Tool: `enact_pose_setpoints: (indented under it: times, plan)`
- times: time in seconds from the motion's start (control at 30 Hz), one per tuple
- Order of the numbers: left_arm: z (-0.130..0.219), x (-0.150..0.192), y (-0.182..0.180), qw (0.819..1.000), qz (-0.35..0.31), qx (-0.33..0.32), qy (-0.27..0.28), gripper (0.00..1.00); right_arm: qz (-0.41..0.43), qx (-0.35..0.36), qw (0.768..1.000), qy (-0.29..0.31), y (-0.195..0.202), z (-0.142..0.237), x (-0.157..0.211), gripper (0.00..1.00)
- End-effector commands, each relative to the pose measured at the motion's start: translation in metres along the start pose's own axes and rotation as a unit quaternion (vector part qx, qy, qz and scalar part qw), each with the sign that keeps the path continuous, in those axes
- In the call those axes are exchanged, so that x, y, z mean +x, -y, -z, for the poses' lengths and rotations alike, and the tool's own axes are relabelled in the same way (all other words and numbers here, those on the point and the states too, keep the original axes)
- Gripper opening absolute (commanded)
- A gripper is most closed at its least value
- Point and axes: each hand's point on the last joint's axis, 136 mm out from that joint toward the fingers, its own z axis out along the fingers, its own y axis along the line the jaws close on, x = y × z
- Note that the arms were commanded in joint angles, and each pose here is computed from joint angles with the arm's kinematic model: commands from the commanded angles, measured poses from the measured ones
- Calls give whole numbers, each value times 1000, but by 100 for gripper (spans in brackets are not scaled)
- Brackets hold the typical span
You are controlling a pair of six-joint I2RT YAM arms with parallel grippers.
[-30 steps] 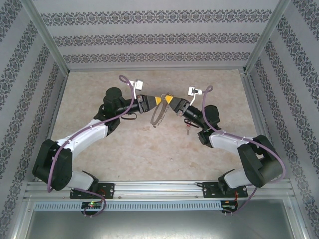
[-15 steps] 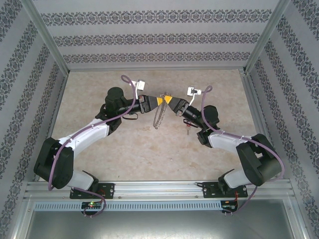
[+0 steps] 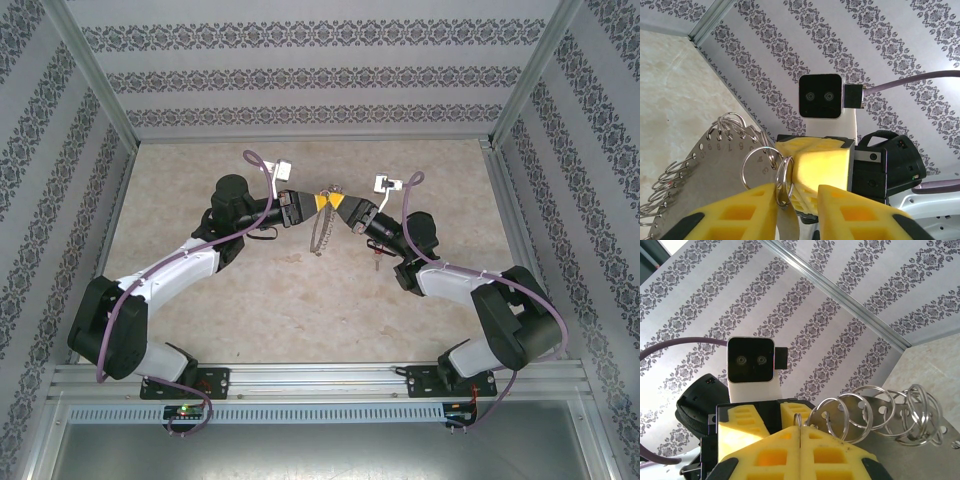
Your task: Put the keys on the keyring
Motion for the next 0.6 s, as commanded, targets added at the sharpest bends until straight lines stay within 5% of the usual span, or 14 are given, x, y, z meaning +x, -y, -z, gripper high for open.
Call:
enact_pose_setpoints:
  times: [0.0, 0.4, 0.57]
  plan:
    - [-2, -14, 22, 999, -32, 30, 20, 23, 25, -49, 998, 10, -27, -7, -8, 0]
    - [-4, -13, 18, 999, -39, 18, 11, 5, 21, -45, 999, 4, -24, -6, -4, 0]
    - [-4, -9, 16, 998, -54, 3, -12, 0, 18, -33, 999, 3, -18, -1, -2, 48]
